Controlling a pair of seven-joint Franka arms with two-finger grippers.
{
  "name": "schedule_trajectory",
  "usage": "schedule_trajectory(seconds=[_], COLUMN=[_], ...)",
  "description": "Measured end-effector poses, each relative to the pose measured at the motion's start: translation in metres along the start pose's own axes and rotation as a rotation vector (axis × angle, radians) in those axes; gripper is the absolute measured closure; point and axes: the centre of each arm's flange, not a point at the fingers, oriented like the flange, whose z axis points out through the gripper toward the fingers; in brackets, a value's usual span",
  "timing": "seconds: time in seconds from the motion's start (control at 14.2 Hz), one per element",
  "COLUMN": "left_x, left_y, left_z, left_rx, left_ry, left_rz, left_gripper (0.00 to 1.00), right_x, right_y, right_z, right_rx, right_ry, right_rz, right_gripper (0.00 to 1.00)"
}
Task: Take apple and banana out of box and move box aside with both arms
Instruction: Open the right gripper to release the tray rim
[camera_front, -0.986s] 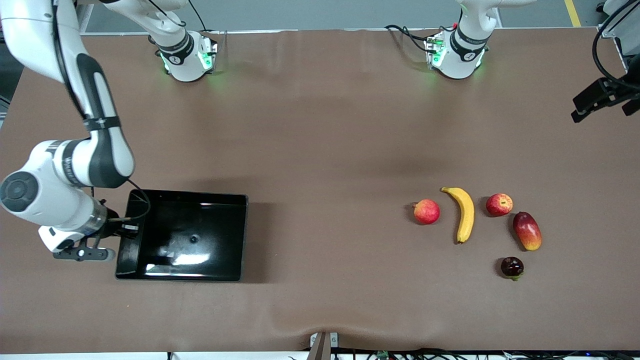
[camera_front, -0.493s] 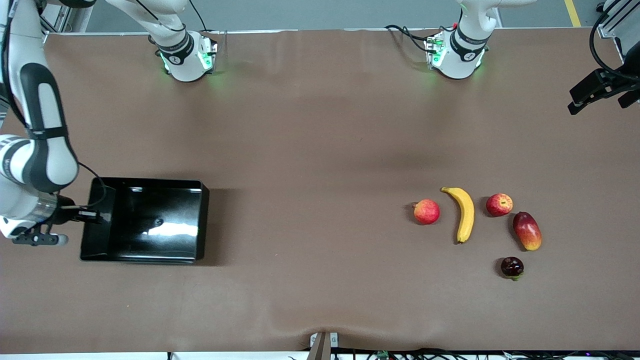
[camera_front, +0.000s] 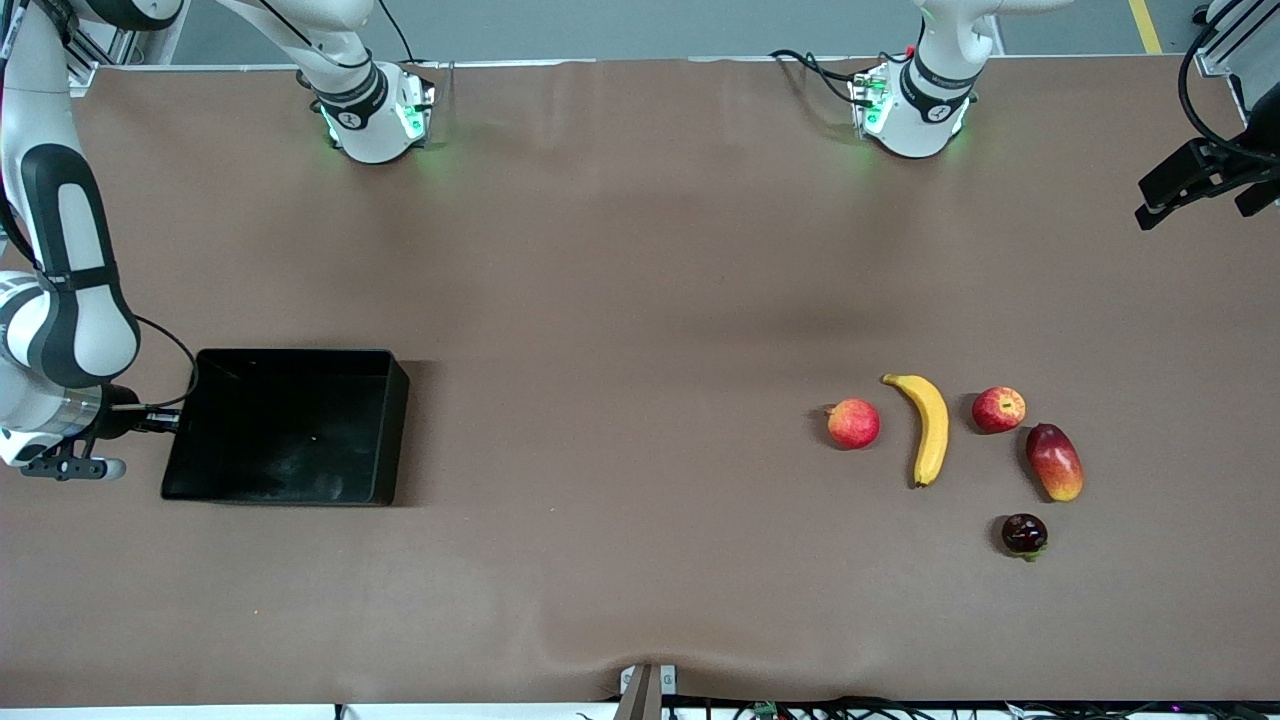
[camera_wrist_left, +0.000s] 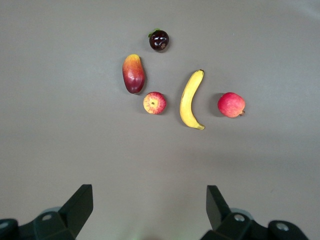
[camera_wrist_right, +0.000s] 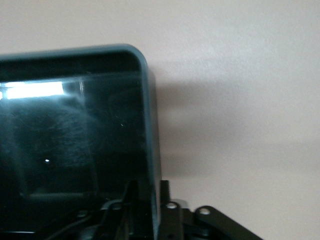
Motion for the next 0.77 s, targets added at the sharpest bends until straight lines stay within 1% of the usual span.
schedule_trajectory(seconds=[0.14, 0.21, 0.28, 0.42, 0.49, 0.63, 0.77], left_x=[0.0, 0.0, 0.0, 0.0, 0.0, 0.0, 0.0], left_y=[0.0, 0.0, 0.0, 0.0, 0.0, 0.0, 0.0], left_z=[0.0, 0.0, 0.0, 0.0, 0.001, 0.001, 0.001], left_rx=[0.0, 0.0, 0.0, 0.0, 0.0, 0.0, 0.0], left_ry=[0.0, 0.0, 0.0, -0.001, -0.001, -0.002, -0.002], left_rz=[0.0, 0.0, 0.0, -0.001, -0.001, -0.001, -0.001], left_gripper=[0.0, 0.0, 0.0, 0.0, 0.0, 0.0, 0.0], right_x=[0.006, 0.009, 0.011, 0.01, 0.007, -0.004, -0.019], right_y=[-0.016, -0.031, -0.049, -0.095, -0.12, -0.162, -0.182], right_z=[-0.022, -0.04, -0.059, -0.098, -0.115, -0.145, -0.176], right_rx=[0.009, 0.013, 0.014, -0.004, -0.019, -0.032, -0.036], right_ry=[0.002, -0.001, -0.004, -0.008, -0.011, -0.014, -0.013], right_rz=[-0.026, -0.035, -0.035, -0.022, -0.011, -0.006, -0.014], right_gripper=[0.5, 0.38, 0.29, 0.06, 0.0, 0.0, 0.0])
